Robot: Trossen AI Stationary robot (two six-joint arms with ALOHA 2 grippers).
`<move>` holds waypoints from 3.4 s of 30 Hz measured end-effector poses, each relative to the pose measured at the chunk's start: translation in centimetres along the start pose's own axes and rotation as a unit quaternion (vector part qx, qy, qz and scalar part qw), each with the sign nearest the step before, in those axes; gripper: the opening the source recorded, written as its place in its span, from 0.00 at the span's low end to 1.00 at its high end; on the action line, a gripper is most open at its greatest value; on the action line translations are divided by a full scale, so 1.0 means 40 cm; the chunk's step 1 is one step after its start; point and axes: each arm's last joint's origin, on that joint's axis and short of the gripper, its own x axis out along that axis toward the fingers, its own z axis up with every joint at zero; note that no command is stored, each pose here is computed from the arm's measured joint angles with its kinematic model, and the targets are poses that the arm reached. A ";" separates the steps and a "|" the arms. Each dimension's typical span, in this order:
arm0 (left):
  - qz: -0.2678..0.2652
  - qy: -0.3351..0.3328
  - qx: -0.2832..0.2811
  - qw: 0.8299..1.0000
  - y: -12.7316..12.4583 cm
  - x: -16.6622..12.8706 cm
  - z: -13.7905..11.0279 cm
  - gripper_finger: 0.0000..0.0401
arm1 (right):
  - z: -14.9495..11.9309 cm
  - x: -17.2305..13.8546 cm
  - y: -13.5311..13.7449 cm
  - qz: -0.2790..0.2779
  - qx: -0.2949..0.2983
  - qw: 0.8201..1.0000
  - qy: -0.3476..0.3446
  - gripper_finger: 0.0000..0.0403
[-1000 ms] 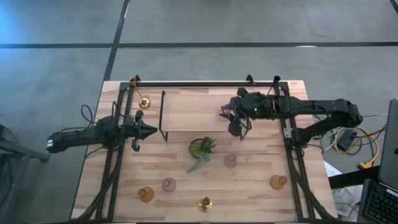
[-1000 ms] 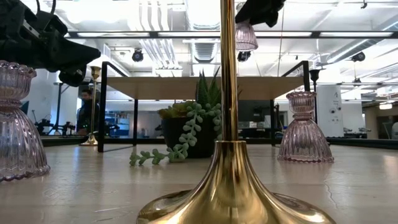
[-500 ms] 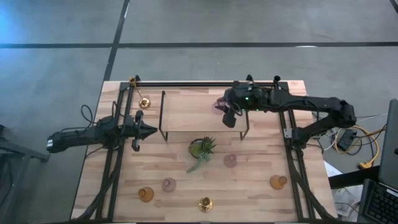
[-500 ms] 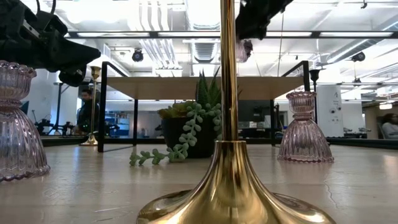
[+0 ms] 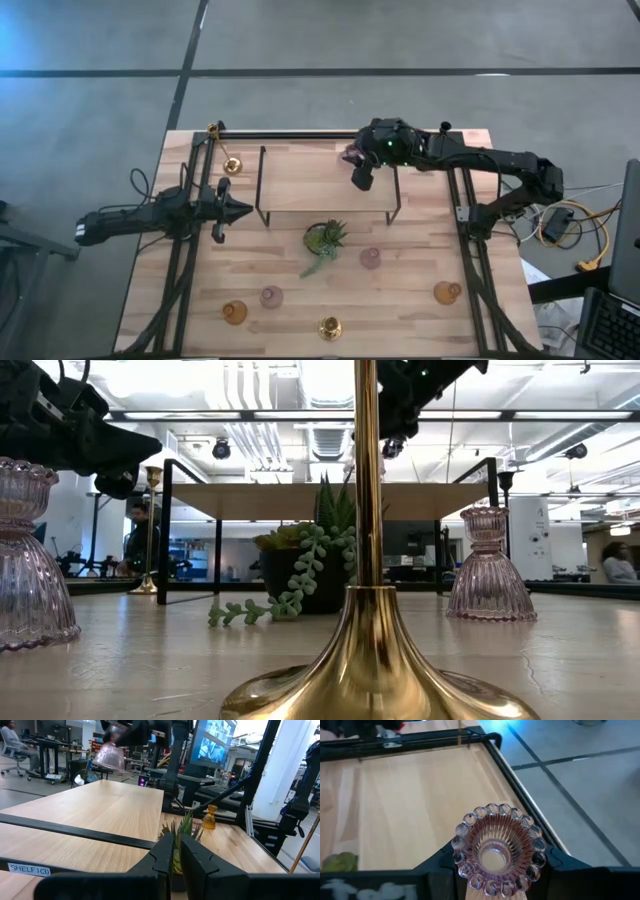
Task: Pick & Place candle stick holders
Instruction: Put the right purple glass candle holder on the shelf
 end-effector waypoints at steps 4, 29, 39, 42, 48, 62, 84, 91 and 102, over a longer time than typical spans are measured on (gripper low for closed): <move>0.000 0.000 0.000 1.000 0.000 0.000 0.000 0.09 | 0.001 0.001 -0.020 -0.001 0.012 1.000 0.000 0.31; 0.000 0.000 0.000 1.000 0.000 0.000 0.000 0.09 | -0.042 0.076 -0.103 0.011 0.051 0.997 0.058 0.31; 0.000 0.000 0.000 1.000 0.000 0.000 0.000 0.09 | -0.058 0.081 -0.106 0.010 0.051 0.996 0.072 0.31; 0.000 0.000 0.000 1.000 0.000 0.000 0.000 0.09 | -0.063 0.083 -0.107 0.009 0.051 0.996 0.075 0.31; 0.000 0.000 0.000 1.000 0.000 0.000 0.000 0.09 | -0.073 0.086 -0.106 0.009 0.051 0.996 0.077 0.31; 0.000 0.000 0.000 1.000 0.000 0.000 0.000 0.09 | -0.087 0.087 -0.104 0.009 0.054 0.994 0.096 0.54; 0.000 0.000 0.000 1.000 0.000 0.000 0.000 0.09 | -0.009 -0.078 -0.102 0.005 0.008 1.000 -0.025 0.63; 0.000 0.000 0.000 1.000 0.000 0.000 0.000 0.09 | -0.004 -0.206 -0.026 0.056 0.007 0.997 -0.047 0.58; 0.000 0.000 0.000 1.000 0.000 0.000 0.000 0.09 | -0.176 -0.261 0.245 0.186 0.015 0.979 0.076 0.48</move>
